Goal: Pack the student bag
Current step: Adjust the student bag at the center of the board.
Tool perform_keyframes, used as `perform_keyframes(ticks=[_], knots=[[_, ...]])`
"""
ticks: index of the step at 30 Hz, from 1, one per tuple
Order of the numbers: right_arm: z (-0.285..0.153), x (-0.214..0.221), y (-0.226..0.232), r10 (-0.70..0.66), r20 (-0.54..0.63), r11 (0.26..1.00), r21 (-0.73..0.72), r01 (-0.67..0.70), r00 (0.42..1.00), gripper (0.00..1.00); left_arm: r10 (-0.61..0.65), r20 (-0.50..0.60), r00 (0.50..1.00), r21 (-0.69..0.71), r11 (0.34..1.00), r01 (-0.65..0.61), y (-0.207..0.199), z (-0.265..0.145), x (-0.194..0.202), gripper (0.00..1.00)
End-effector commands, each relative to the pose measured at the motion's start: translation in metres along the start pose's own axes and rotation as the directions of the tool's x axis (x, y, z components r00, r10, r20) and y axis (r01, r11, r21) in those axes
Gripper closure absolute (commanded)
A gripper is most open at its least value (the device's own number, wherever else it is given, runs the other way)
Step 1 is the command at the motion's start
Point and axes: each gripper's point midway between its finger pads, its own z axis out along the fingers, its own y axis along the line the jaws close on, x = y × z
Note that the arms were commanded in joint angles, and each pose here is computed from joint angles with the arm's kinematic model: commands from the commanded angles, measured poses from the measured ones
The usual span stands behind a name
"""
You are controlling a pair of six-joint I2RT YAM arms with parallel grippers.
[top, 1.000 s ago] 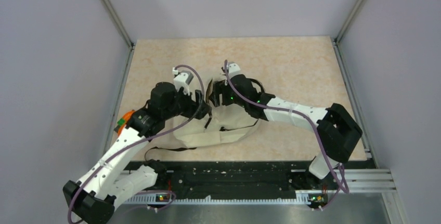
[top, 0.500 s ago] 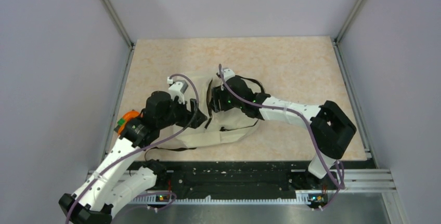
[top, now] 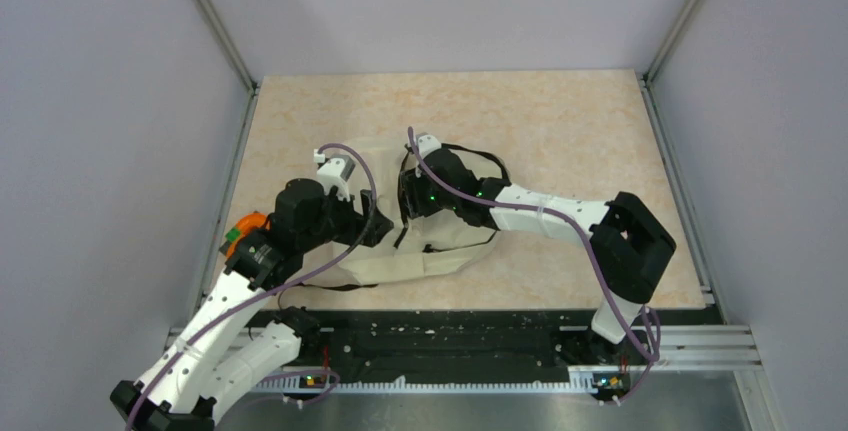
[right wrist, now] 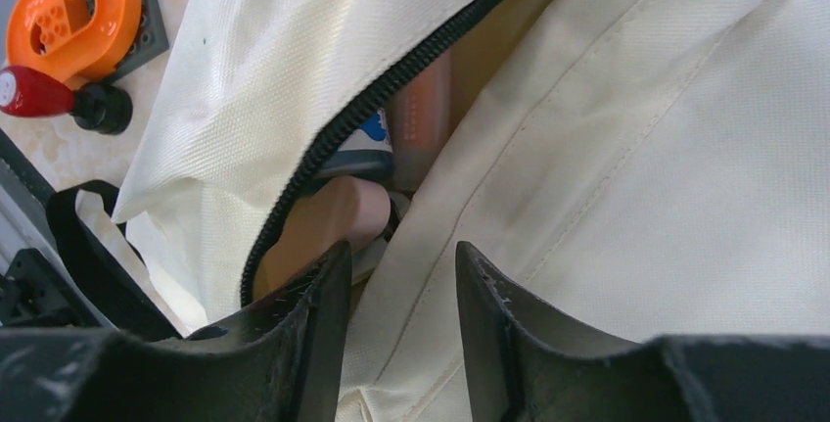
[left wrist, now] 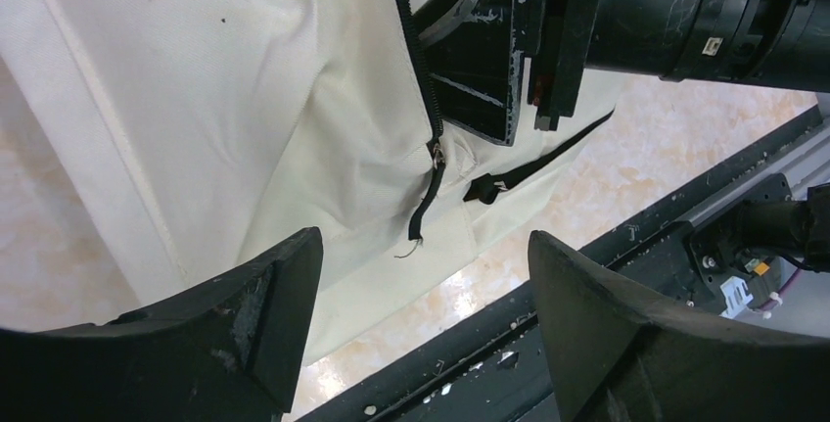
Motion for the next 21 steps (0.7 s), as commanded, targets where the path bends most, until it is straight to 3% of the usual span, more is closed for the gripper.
perform_keyframes(ticks=[1, 6, 7, 13, 16, 21], knots=[[0.0, -0.004, 0.013, -0.034, -0.012, 0.999, -0.005, 0.034, 0.999, 0.61, 0.019, 0.05, 0.999, -0.03, 0.999, -0.018, 0.004, -0.004, -0.009, 0.18], [-0.01, -0.006, 0.008, -0.008, 0.003, 1.0, 0.03, 0.008, 1.0, 0.93, 0.03, 0.054, 0.998, -0.036, 0.999, -0.028, 0.005, -0.005, -0.01, 0.17], [-0.015, -0.01, 0.006, 0.001, 0.024, 0.999, 0.041, -0.002, 1.0, 0.96, 0.035, 0.052, 0.998, -0.035, 0.999, -0.033, 0.006, -0.004, -0.009, 0.17], [-0.049, -0.028, -0.014, 0.113, 0.198, 0.984, 0.113, -0.138, 0.974, 1.0, 0.041, 0.043, 0.998, -0.017, 0.999, -0.041, 0.006, 0.004, -0.004, 0.18], [-0.063, -0.028, -0.015, 0.226, 0.297, 0.967, 0.049, -0.251, 0.928, 1.0, 0.027, 0.028, 0.999, 0.018, 0.999, -0.028, 0.004, 0.014, 0.006, 0.23], [-0.061, -0.009, -0.021, 0.311, 0.303, 0.943, 0.021, -0.333, 0.901, 1.0, -0.02, 0.014, 1.0, 0.099, 0.995, 0.019, -0.004, 0.033, 0.022, 0.29]])
